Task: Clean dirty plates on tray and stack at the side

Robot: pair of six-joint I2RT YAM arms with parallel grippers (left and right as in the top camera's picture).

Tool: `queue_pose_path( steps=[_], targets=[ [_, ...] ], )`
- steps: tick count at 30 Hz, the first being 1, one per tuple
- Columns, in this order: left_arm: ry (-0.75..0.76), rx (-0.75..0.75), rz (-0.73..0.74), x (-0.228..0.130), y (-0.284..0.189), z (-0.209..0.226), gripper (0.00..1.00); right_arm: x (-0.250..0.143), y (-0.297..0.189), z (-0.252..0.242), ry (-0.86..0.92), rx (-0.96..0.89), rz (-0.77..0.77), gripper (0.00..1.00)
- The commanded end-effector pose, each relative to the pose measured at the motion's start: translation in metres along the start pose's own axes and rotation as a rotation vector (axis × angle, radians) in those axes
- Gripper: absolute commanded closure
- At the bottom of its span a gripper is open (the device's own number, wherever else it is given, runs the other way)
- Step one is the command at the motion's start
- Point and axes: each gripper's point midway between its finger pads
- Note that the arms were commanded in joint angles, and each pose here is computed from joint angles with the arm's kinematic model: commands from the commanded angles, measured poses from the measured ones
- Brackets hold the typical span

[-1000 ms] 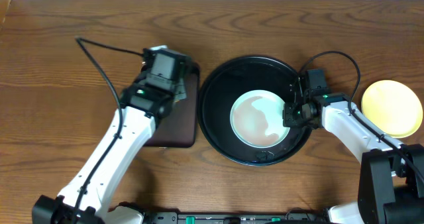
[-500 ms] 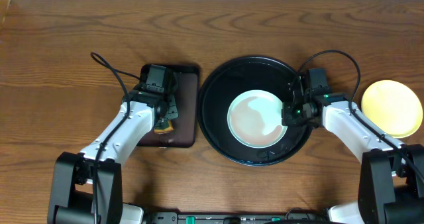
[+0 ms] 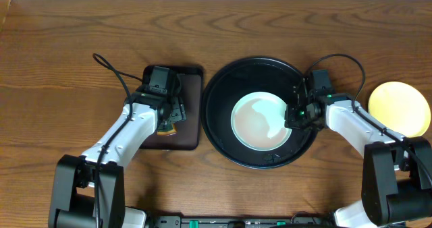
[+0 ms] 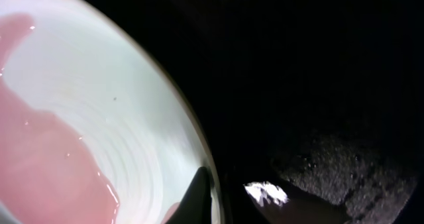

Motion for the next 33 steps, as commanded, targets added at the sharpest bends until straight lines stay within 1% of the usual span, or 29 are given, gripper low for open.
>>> queue_pose_path(
  steps=[1,5,7,8,9,13,17,22,24,25,31,33],
  targets=[
    [0.005,0.007,-0.001,0.002,0.001,0.002,0.20,-0.009,0.011,-0.006,0.015,-0.009,0.042,0.99],
    [0.005,0.008,-0.001,0.002,0.001,0.002,0.20,0.012,-0.015,-0.003,-0.068,-0.028,-0.054,0.99],
    [0.005,0.008,-0.001,0.002,0.001,0.002,0.20,0.031,-0.042,-0.002,-0.147,-0.073,-0.149,0.99],
    [0.005,0.008,-0.001,0.002,0.001,0.002,0.20,0.047,-0.068,0.002,-0.222,-0.108,-0.240,0.99],
    [0.005,0.008,-0.001,0.002,0.001,0.002,0.20,0.053,-0.080,0.004,-0.251,-0.124,-0.283,0.99],
    [0.005,0.008,-0.001,0.002,0.001,0.002,0.20,0.066,-0.123,0.004,-0.319,-0.218,-0.419,0.99],
    [0.005,0.007,-0.001,0.002,0.001,0.002,0.20,0.078,-0.153,0.009,-0.411,-0.331,-0.525,0.99],
    [0.005,0.007,-0.001,0.002,0.001,0.002,0.20,0.080,-0.168,0.014,-0.486,-0.434,-0.563,0.99],
    [0.005,0.008,-0.001,0.002,0.001,0.002,0.19,0.079,-0.167,0.024,-0.600,-0.454,-0.551,0.99],
    [0.005,0.008,-0.001,0.002,0.001,0.002,0.20,0.079,-0.168,0.028,-0.624,-0.470,-0.551,0.99],
    [0.005,0.008,-0.001,0.002,0.001,0.002,0.20,0.072,-0.180,0.054,-0.821,-0.701,-0.550,0.99],
    [0.005,0.007,-0.001,0.002,0.001,0.002,0.20,0.067,-0.191,0.066,-0.901,-0.837,-0.557,0.99]
  ],
)
Point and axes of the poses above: each gripper's point midway between its finger pads, its own y axis out along the fingers, its own z axis along the line the jaws close on, x = y × z, and after that the axes turned 9 degrees about -y, right-handed
